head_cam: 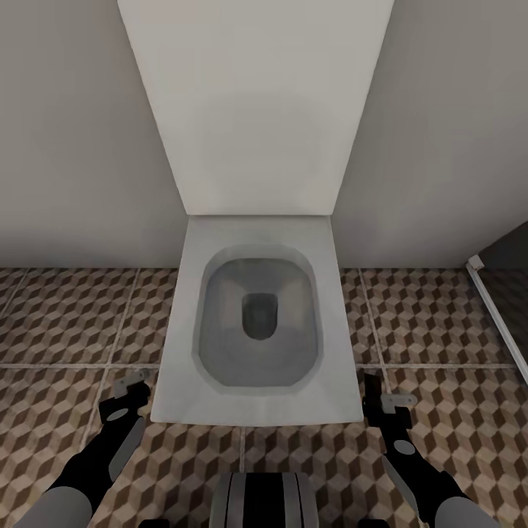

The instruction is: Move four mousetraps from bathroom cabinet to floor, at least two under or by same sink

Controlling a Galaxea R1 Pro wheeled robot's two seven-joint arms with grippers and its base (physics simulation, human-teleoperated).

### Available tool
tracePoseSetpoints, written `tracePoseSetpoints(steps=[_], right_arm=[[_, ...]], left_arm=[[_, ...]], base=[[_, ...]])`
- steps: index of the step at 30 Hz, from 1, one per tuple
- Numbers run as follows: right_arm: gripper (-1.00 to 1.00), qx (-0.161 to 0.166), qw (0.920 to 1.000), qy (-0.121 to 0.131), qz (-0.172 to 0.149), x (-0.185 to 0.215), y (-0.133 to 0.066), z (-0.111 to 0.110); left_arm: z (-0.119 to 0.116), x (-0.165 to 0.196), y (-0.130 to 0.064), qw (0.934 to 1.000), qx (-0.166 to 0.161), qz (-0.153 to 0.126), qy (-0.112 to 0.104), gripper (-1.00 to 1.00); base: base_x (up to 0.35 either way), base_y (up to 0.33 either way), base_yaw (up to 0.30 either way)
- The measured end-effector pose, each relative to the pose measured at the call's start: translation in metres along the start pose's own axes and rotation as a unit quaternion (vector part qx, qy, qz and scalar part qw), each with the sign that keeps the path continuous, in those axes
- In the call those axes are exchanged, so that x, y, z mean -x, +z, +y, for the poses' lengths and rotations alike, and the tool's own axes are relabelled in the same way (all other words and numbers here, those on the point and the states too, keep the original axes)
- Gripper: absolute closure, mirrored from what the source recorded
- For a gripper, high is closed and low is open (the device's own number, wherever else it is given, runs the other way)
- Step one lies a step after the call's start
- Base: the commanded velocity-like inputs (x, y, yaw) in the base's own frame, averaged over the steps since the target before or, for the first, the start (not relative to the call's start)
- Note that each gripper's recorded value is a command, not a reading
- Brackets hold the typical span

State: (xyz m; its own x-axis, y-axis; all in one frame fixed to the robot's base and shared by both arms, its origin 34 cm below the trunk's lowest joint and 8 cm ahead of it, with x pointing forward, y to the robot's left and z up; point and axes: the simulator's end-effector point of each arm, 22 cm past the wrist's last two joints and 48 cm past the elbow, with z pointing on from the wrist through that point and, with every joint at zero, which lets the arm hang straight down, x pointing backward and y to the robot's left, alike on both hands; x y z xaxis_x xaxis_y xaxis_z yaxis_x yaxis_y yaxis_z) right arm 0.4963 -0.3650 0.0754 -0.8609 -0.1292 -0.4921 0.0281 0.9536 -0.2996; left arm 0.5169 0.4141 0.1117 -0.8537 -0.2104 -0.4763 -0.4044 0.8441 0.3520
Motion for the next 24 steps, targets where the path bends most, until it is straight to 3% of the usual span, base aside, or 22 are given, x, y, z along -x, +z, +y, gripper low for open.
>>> tracePoseSetpoints(steps=[24], right_arm=[[1.00,0.000,1.0000,-0.001,0.008,-0.0095,0.0024,0.0014]], left_arm=[[-0.0031,-0.0099,0.0030,1.0000,-0.001,0.008,0.003,1.00]], base=[[0.000,0.000,0.000]])
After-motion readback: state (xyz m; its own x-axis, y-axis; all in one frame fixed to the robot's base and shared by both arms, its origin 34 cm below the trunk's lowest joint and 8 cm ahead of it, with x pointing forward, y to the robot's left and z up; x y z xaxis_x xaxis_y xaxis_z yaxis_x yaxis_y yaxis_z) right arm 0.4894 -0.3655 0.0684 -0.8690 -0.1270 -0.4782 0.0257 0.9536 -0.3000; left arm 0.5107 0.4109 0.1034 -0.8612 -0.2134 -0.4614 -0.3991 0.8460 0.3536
